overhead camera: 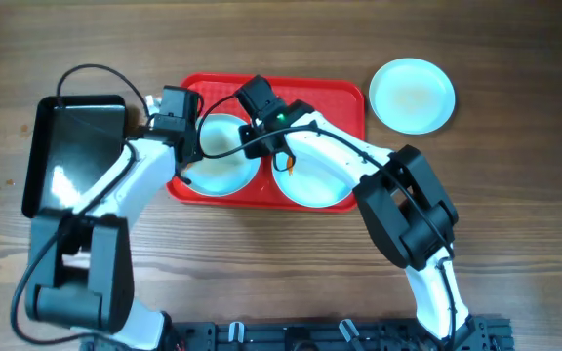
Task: Clean dirty plates on tray and stack at the side
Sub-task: 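Scrub the left plate with the sponge in the left gripper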
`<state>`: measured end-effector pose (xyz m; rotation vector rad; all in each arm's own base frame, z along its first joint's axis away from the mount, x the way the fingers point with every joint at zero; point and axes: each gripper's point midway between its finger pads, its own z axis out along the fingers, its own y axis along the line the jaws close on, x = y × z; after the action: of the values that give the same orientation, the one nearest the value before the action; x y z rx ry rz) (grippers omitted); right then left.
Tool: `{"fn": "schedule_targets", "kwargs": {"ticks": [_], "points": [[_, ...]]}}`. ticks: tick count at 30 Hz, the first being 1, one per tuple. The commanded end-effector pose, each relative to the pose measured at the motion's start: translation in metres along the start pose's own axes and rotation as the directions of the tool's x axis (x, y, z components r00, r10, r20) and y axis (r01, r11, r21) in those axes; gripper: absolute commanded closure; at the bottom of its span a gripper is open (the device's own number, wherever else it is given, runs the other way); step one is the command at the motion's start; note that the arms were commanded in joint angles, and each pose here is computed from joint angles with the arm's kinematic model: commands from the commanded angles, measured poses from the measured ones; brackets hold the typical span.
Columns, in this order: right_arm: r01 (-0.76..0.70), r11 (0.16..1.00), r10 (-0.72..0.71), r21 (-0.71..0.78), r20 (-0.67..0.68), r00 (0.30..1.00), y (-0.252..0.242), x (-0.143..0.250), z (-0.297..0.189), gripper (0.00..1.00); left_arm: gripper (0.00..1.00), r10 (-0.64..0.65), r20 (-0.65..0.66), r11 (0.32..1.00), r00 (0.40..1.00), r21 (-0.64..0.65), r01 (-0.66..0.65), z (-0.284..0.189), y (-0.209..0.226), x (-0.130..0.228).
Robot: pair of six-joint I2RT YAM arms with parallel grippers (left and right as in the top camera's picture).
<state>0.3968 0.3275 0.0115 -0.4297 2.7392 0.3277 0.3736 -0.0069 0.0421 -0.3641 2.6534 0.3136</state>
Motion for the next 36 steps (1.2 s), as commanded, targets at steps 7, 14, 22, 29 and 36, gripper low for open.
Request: {"fn": "schedule_targets", "kwargs": {"ticks": [7, 14, 22, 29, 36], "points": [[0.003, 1.0, -0.003, 0.026, 0.023, 1.0, -0.006, -0.009, -0.002, 0.96, 0.96, -0.063, -0.173, 0.893, 0.983, 0.43, 0.133, -0.025, -0.083, 0.017], [0.011, 1.0, -0.011, 0.028, 0.017, 1.0, -0.006, -0.007, -0.002, 0.96, 0.96, 0.026, -0.305, 0.928, 0.952, 0.361, 0.09, 0.024, -0.084, 0.062], [0.01, 1.0, -0.011, 0.029, 0.018, 1.0, -0.007, -0.008, -0.002, 0.96, 0.96, 0.103, -0.106, 0.917, 0.989, -0.376, -0.136, 0.027, 0.051, 0.028], [0.01, 1.0, -0.01, 0.028, 0.018, 1.0, -0.007, -0.008, -0.002, 0.96, 0.96, -0.035, 0.062, 0.985, 0.997, -0.168, 0.045, -0.013, 0.017, -0.032], [0.114, 0.974, -0.173, 0.198, 0.312, 0.934, -0.012, -0.091, -0.121, 0.96, 0.96, -0.285, -0.027, 0.923, 0.958, 0.263, 0.282, -0.117, 0.013, -0.029]]}}
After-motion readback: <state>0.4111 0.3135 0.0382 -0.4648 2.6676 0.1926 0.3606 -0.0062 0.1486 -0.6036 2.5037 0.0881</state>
